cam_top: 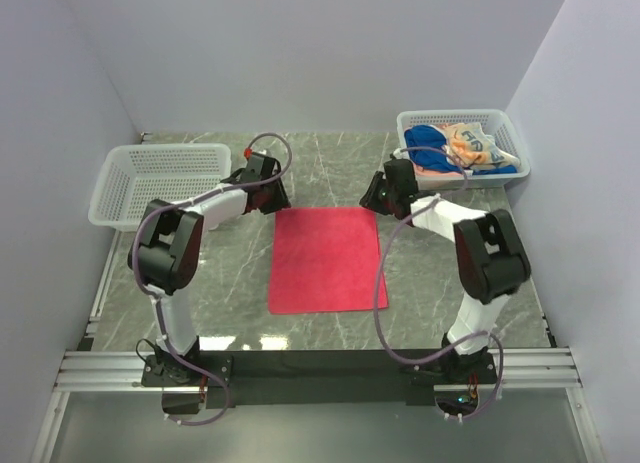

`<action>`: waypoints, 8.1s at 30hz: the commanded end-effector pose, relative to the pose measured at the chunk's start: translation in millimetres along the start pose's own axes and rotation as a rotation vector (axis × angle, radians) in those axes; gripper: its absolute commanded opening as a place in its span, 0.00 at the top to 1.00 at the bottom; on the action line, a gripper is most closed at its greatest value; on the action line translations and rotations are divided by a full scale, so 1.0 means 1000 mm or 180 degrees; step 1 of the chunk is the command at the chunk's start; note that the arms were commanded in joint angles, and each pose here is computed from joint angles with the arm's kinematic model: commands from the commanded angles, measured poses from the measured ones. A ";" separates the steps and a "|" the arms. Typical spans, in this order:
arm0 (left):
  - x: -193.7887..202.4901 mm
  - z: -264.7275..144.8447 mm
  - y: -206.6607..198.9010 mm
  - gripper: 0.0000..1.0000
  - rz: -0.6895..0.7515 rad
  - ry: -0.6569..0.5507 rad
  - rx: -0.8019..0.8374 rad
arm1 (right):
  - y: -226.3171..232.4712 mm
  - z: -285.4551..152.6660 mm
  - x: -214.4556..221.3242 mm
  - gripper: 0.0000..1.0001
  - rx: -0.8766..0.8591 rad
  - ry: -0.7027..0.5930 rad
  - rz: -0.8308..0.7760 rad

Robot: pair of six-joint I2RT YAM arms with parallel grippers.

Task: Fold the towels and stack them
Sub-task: Fold the towel

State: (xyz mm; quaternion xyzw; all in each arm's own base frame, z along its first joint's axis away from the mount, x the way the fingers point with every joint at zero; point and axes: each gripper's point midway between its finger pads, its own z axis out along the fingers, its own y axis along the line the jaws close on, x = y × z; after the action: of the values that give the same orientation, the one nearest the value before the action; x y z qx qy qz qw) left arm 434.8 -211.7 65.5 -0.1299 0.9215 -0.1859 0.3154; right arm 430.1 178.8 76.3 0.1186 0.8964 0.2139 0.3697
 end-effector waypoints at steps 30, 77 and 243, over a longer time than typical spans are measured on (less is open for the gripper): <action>-0.077 -0.101 0.007 0.09 0.0952 -0.0554 -0.0269 | -0.027 -0.015 -0.048 0.43 0.0149 0.0669 -0.1897; -0.046 -0.020 0.015 0.05 0.1964 0.0096 -0.0035 | -0.041 0.038 0.009 0.64 -0.0571 0.1940 -0.2890; 0.004 -0.083 0.017 0.99 0.1586 -0.0018 0.0517 | -0.007 -0.084 0.019 1.00 -0.0517 0.0663 -0.2461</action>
State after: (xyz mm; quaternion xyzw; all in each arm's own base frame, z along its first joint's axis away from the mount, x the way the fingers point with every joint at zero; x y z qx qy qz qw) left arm 392.9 -176.0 114.6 0.1504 0.8981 -0.1789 0.3726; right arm 376.3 155.4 109.7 -0.2928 0.8813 0.1406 0.3433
